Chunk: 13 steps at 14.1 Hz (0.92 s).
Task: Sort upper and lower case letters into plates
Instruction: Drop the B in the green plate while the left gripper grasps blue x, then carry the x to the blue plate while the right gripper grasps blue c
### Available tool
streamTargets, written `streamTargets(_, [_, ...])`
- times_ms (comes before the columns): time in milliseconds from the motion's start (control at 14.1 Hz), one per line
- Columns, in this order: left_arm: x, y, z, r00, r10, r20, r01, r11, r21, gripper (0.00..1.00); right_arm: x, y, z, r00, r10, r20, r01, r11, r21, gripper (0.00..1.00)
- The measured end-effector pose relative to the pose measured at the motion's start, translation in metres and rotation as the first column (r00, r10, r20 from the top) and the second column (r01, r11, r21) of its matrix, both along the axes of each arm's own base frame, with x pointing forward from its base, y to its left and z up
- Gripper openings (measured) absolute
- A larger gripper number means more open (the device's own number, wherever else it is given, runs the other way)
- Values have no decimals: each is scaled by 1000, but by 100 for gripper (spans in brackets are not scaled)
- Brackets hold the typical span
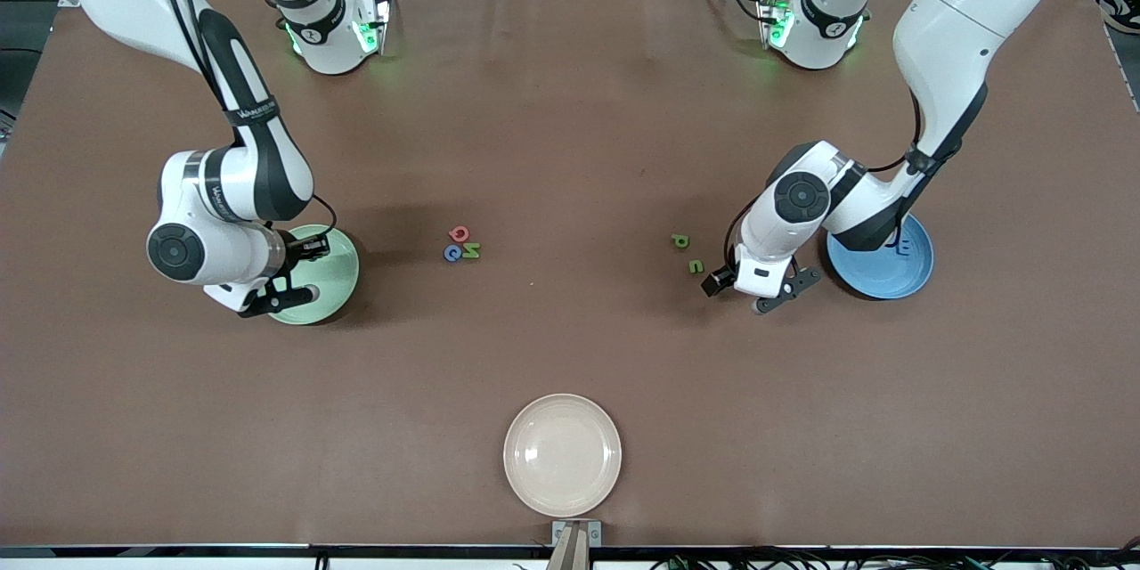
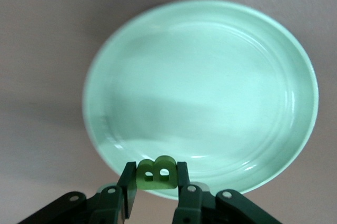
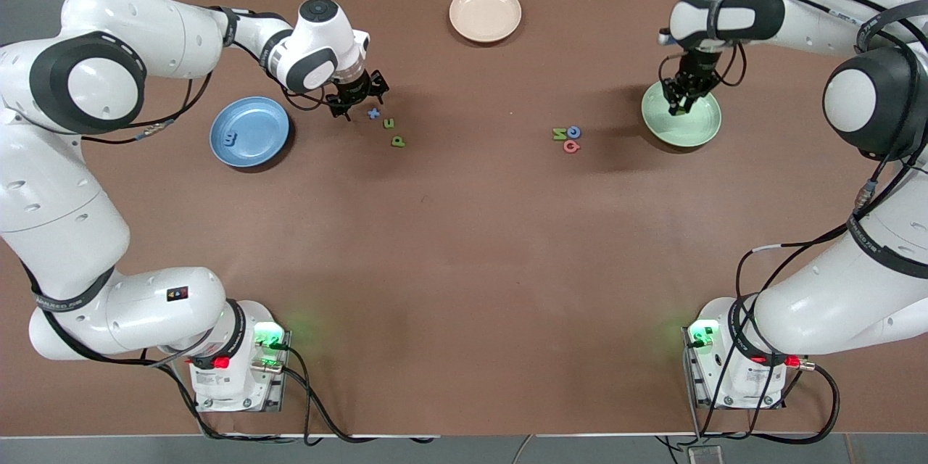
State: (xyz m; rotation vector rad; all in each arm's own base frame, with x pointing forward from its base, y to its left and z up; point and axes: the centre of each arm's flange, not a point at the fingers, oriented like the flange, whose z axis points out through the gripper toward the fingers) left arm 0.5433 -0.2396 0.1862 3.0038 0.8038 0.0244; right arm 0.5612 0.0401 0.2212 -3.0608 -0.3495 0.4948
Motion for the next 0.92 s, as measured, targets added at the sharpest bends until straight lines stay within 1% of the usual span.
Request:
streamTargets(212, [-2, -6, -5, 1000, -12, -2, 12, 1000, -7, 96, -14, -17, -25, 999, -7, 46, 8, 1000, -11, 35])
streamTargets(283, [-3, -8, -7, 1000, -14, -6, 14, 1000, -10, 90, -17, -19, -29, 999, -9, 51, 9, 1000, -11, 35])
streamTargets(425, [-3, -11, -12, 1000, -18, -11, 18, 1000, -15, 72, -19, -22, -31, 999, -14, 53, 14, 1000, -12, 35])
streamTargets(496, [-2, -12, -13, 1000, -18, -12, 18, 1000, -17, 72, -19, -24, -31, 998, -16, 53, 16, 1000, -11, 35])
streamTargets(566, [-1, -12, -13, 1000, -18, -11, 18, 1000, -18, 63, -19, -24, -31, 998, -16, 52, 17, 1000, -11, 35])
streamTargets(637, [0, -12, -12, 1000, -17, -9, 16, 1000, -18, 53, -19, -24, -32, 999, -16, 52, 17, 1000, -11, 39])
streamTargets(708, [1, -12, -11, 1000, -16, -7, 16, 1000, -19, 46, -19, -24, -32, 999, -16, 50, 16, 1000, -11, 39])
streamTargets(779, [1, -12, -11, 1000, -16, -7, 16, 1000, -19, 46, -19, -24, -32, 999, -16, 48, 16, 1000, -11, 44])
streamTargets(850, [2, -12, -11, 1000, -16, -5, 16, 1000, -19, 39, -20, -24, -32, 999, -16, 44, 16, 1000, -11, 52])
streamTargets(920, [3, -13, -8, 1000, -16, 0, 16, 1000, -22, 29, -20, -22, -31, 999, -14, 35, 14, 1000, -10, 63])
